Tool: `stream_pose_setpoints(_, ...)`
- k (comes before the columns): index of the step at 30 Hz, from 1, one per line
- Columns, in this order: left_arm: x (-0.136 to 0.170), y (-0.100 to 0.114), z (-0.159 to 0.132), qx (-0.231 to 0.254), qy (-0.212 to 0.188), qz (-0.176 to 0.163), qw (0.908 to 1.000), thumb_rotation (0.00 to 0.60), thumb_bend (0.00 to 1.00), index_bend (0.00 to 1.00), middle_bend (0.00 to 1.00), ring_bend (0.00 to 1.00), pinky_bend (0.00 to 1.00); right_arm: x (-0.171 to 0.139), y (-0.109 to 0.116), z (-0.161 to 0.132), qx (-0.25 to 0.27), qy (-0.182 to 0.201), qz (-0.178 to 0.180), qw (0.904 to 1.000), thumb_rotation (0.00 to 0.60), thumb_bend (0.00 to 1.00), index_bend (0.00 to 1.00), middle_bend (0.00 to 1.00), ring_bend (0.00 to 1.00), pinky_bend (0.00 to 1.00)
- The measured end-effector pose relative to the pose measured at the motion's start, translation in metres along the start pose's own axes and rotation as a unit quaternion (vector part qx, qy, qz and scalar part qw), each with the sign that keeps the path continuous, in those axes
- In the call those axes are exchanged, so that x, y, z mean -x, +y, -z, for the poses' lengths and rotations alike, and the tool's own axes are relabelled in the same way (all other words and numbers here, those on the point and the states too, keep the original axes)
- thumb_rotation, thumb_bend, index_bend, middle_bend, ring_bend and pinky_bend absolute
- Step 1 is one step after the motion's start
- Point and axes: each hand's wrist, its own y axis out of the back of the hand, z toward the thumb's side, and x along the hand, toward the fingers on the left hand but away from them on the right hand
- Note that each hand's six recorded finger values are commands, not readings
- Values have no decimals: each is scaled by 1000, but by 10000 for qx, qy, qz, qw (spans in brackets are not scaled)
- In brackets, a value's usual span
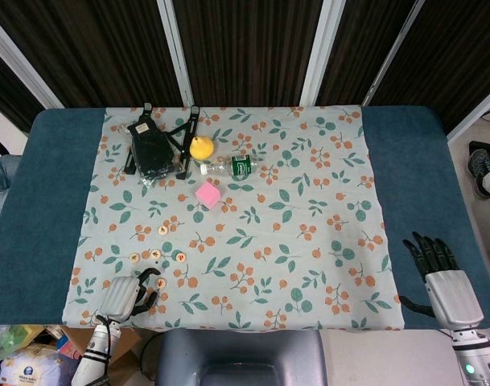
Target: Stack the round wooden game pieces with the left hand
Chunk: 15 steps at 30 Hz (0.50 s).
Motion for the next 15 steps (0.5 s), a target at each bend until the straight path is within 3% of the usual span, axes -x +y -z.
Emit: stream_pose_setpoints(15,-6,-8,1,54,76,64,9999,600,417,396,1000,1000,1000,-1,1,0,2,-1,1,10000,600,204,0,0,0,0)
